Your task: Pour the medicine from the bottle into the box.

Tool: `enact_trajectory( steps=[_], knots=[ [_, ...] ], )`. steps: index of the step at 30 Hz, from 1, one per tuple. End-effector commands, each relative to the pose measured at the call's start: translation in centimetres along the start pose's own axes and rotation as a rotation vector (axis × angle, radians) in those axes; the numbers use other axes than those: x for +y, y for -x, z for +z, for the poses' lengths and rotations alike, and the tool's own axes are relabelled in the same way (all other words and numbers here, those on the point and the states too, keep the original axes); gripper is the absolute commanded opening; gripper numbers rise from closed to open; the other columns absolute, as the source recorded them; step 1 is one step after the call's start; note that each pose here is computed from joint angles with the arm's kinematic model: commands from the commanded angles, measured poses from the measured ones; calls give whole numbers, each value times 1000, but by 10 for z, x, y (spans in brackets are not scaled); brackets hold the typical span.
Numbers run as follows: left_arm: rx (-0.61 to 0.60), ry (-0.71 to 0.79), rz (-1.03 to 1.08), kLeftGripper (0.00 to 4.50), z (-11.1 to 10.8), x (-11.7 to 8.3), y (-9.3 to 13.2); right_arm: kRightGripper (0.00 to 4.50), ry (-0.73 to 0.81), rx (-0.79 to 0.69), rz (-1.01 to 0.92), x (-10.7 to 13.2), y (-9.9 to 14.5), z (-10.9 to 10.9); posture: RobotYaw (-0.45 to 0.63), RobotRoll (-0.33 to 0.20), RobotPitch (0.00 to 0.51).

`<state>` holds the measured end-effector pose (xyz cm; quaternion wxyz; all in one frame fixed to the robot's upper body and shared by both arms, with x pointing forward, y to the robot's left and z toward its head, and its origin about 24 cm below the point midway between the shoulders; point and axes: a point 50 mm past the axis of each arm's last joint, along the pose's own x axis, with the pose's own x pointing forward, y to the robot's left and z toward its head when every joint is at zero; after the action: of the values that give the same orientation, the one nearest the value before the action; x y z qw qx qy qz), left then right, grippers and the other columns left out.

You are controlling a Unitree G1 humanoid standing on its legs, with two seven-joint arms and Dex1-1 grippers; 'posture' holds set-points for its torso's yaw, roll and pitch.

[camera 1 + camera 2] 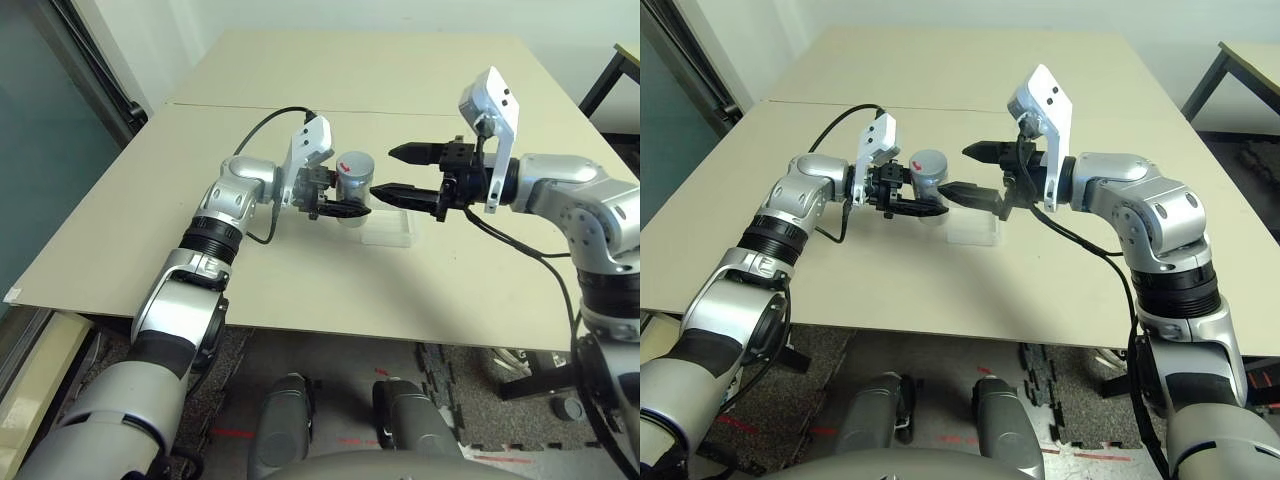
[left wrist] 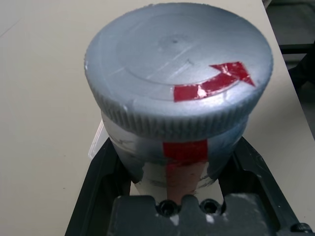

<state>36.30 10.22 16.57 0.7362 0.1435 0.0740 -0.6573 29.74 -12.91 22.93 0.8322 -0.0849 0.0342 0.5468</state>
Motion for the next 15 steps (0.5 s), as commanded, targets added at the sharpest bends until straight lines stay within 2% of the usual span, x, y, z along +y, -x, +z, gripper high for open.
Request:
enact_trajectory(
  steps=[1, 15],
  knots=[
    [9, -19, -4, 2566, 4, 2, 1, 4500, 13, 2, 14, -1, -10, 1, 6, 0, 84],
    [5, -27, -5, 2566, 6, 1, 0, 4500, 26, -6, 9, -9, -39, -3, 21, 0, 78]
  ],
)
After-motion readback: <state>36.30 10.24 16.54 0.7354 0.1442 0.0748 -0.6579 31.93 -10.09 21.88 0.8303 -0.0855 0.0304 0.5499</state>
